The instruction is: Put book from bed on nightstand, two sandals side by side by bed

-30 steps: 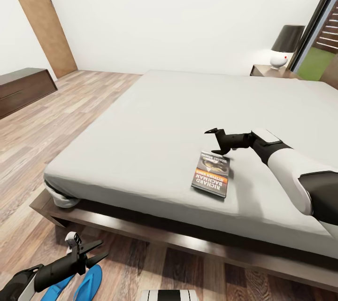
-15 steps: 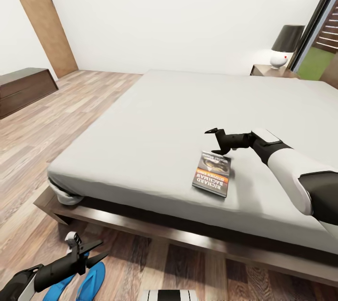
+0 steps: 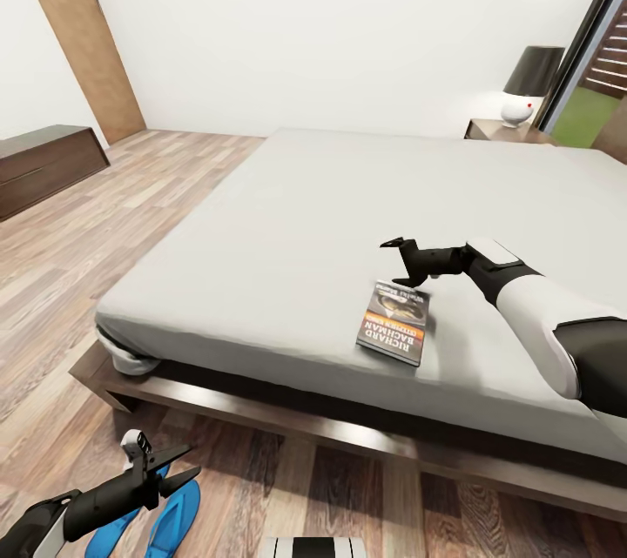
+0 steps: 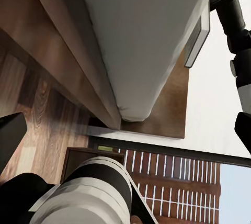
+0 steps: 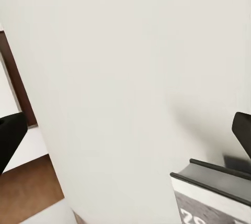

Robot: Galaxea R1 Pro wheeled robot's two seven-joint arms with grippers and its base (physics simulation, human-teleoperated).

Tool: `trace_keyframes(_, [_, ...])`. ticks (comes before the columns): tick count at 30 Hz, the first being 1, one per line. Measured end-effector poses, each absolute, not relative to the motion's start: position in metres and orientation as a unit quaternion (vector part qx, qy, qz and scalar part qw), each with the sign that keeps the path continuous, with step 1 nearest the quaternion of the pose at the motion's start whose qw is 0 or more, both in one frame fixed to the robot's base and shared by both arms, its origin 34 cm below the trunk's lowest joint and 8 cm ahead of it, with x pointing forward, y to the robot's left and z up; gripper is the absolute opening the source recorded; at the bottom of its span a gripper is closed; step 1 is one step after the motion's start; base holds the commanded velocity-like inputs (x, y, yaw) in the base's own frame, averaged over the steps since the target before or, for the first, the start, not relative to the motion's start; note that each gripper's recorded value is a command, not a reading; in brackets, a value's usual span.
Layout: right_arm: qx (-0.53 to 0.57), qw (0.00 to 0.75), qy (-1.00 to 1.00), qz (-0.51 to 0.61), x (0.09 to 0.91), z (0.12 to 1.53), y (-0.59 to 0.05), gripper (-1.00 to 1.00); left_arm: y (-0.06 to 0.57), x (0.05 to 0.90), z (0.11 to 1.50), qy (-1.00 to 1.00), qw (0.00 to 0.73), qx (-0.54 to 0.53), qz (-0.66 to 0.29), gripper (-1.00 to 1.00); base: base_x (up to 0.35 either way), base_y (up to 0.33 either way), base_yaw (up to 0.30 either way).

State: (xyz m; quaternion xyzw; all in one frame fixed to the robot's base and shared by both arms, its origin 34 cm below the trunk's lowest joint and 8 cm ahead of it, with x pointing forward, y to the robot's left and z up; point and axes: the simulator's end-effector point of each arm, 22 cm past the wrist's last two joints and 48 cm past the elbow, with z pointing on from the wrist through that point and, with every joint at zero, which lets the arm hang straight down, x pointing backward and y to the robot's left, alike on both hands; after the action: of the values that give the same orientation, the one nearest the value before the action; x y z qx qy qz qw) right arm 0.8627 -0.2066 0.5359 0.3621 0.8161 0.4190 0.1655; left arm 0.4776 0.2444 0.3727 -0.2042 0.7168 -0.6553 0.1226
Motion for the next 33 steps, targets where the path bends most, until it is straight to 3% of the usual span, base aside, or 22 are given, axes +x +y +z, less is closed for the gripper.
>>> trace_keyframes(33, [0.362, 0.166, 0.817, 0.418, 0.8626, 0.5354, -0.2068, 1.00, 0.2443, 0.4775, 0.3726, 0.717, 0.123, -0.203, -0.655, 1.00, -0.023, 0.019, 0.000])
